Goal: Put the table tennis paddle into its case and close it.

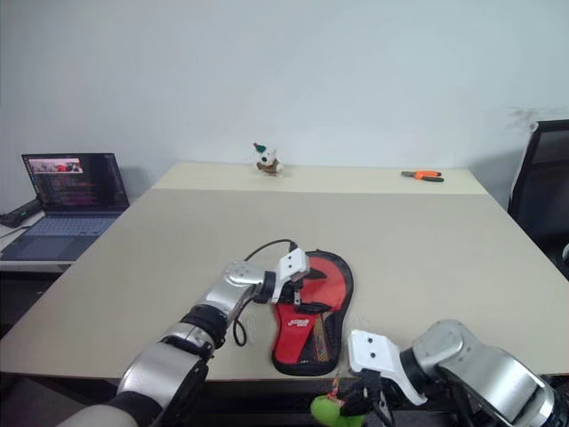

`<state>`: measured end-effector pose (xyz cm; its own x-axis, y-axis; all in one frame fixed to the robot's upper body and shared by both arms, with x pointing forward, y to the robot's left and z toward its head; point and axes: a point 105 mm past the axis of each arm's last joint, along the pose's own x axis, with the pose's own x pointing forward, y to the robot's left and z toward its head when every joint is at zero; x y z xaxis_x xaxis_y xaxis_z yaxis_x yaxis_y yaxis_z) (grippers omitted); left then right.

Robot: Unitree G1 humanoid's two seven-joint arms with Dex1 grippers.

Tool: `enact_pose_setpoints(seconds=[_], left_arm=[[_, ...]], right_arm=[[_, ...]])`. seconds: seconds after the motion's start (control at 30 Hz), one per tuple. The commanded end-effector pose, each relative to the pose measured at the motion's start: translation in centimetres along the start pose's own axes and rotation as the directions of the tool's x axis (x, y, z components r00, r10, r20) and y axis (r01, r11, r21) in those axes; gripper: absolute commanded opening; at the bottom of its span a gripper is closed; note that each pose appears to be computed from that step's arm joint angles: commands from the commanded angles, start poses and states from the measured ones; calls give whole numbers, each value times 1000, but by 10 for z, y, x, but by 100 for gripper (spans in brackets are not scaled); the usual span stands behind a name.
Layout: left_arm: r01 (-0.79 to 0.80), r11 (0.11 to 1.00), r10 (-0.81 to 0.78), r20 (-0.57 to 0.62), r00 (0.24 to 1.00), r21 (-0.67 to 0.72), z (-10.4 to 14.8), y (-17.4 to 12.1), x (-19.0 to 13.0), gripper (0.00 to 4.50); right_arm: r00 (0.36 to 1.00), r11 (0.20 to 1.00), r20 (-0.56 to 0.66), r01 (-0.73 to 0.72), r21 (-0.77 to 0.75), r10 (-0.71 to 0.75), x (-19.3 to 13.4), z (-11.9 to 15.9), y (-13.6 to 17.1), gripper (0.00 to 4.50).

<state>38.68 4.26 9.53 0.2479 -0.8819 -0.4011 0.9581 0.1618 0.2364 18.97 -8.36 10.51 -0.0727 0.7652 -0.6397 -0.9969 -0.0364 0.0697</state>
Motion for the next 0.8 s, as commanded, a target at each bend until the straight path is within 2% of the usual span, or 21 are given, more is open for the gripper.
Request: enact_pose_setpoints(seconds=[0.03, 0.27, 0.37, 0.6, 0.8], left_arm=[[31, 999, -32, -78, 996, -15, -17, -9, 7, 450], [30, 1000, -30, -70, 997, -8, -14, -8, 7, 450], [17, 1000, -17, -60, 998, -12, -15, -7, 5, 450], [-26, 999, 26, -10, 1000, -26, -13, -2, -5, 450], [-100, 995, 101, 72, 992, -20, -1, 5, -34, 450]], right_arm=[[998, 999, 48, -48, -18, 49, 9, 12, 12, 1], [996, 999, 74, 49, 9, -49, 11, 17, -9, 1], [993, 996, 83, 84, 14, -85, 2, 21, -17, 79], [963, 976, 158, 211, 59, -218, -30, 37, -48, 312], [906, 934, 229, 339, 112, -356, -56, 48, -85, 312]])
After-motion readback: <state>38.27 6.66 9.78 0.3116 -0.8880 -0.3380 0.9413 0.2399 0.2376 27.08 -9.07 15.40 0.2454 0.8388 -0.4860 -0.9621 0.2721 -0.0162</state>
